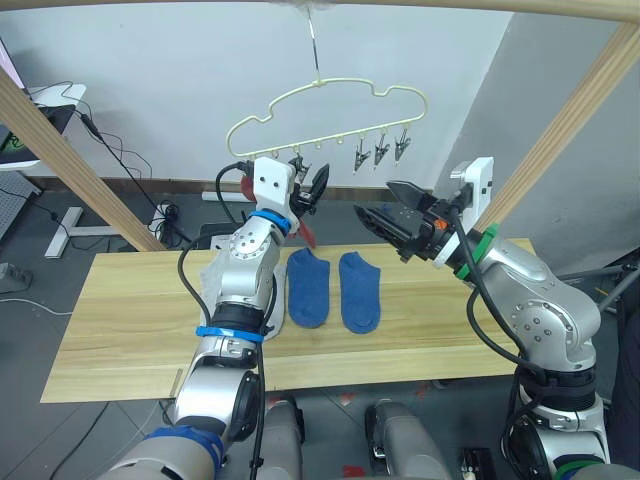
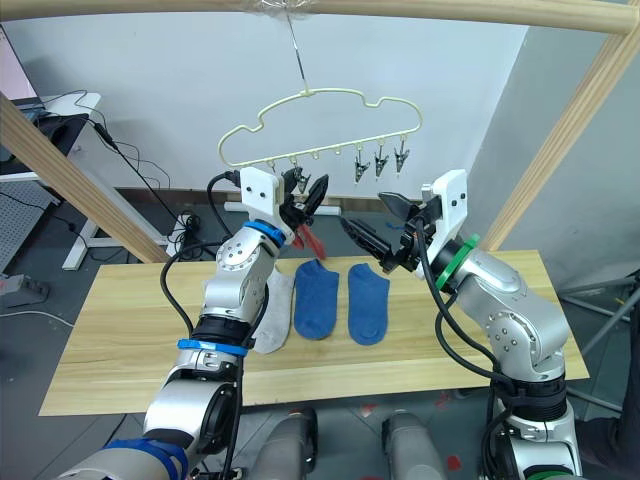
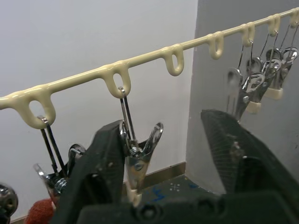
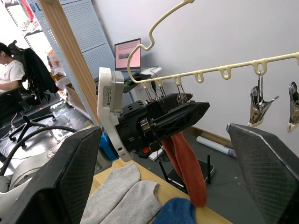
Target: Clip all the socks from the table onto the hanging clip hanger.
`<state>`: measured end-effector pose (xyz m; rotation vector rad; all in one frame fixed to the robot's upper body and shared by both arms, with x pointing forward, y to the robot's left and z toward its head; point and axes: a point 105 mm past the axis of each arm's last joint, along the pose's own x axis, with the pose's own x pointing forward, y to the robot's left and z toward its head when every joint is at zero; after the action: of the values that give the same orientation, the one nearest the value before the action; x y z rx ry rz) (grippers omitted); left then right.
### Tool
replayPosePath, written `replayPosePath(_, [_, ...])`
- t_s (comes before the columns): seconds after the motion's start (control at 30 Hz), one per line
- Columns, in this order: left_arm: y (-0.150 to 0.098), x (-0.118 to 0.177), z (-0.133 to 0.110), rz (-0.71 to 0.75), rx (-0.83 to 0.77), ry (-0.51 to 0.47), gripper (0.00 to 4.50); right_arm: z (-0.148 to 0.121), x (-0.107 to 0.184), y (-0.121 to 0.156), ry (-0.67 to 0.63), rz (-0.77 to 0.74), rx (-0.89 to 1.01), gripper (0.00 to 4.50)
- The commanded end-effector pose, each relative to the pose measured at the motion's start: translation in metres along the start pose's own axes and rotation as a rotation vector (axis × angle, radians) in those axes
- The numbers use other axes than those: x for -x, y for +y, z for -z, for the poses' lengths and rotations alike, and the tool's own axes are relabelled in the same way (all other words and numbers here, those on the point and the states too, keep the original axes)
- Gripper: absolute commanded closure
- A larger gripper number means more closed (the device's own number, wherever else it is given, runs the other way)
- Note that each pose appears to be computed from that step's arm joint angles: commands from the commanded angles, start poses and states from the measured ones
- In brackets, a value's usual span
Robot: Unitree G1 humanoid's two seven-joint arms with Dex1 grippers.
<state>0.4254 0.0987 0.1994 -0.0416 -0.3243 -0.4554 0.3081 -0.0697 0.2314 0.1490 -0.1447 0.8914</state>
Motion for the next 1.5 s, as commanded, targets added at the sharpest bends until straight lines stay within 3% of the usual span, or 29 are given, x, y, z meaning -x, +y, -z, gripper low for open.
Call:
replayPosePath(0.03, [-0.002,-0.006,-0.018,0.008,-0.019,-0.061,1.77,-0.012,0.001,0.009,-0.041,-0.030,0.026,0.00])
replayPosePath(0.4, [-0.003,-0.007,-0.018,0.013,0.003,-0.063,1.77,-0.011,0.001,0.009,-0.040,-0.031,0.020,0.00])
replayPosePath(0.5, [-0.003,-0.006,-0.018,0.013,0.007,-0.062,2.30,-0.011,0.001,0.009,-0.040,-0.032,0.018,0.00])
replayPosePath(0.63, [-0.003,-0.006,-0.018,0.016,0.010,-0.060,3.51,-0.011,0.000,0.008,-0.041,-0.031,0.016,0.00])
replayPosePath(0.73, [-0.004,-0.007,-0.017,0.020,0.012,-0.058,4.15,-0.010,0.001,0.008,-0.040,-0.031,0.015,0.00])
replayPosePath(1.0, [-0.004,-0.005,-0.014,0.024,0.016,-0.044,4.28,-0.002,0.001,0.005,-0.006,-0.006,0.021,0.00])
replayPosePath(1.1, [-0.001,-0.004,-0.014,0.013,0.020,-0.029,4.28,0.029,0.001,-0.012,0.141,0.089,0.089,0.00])
replayPosePath(1.2, [0.008,-0.001,-0.012,-0.006,0.151,0.015,4.28,0.085,-0.003,-0.039,0.343,0.229,0.144,0.00])
replayPosePath(1.5, [0.020,0.025,-0.013,0.073,0.565,0.180,4.28,0.186,-0.032,-0.066,0.589,0.237,0.158,0.00])
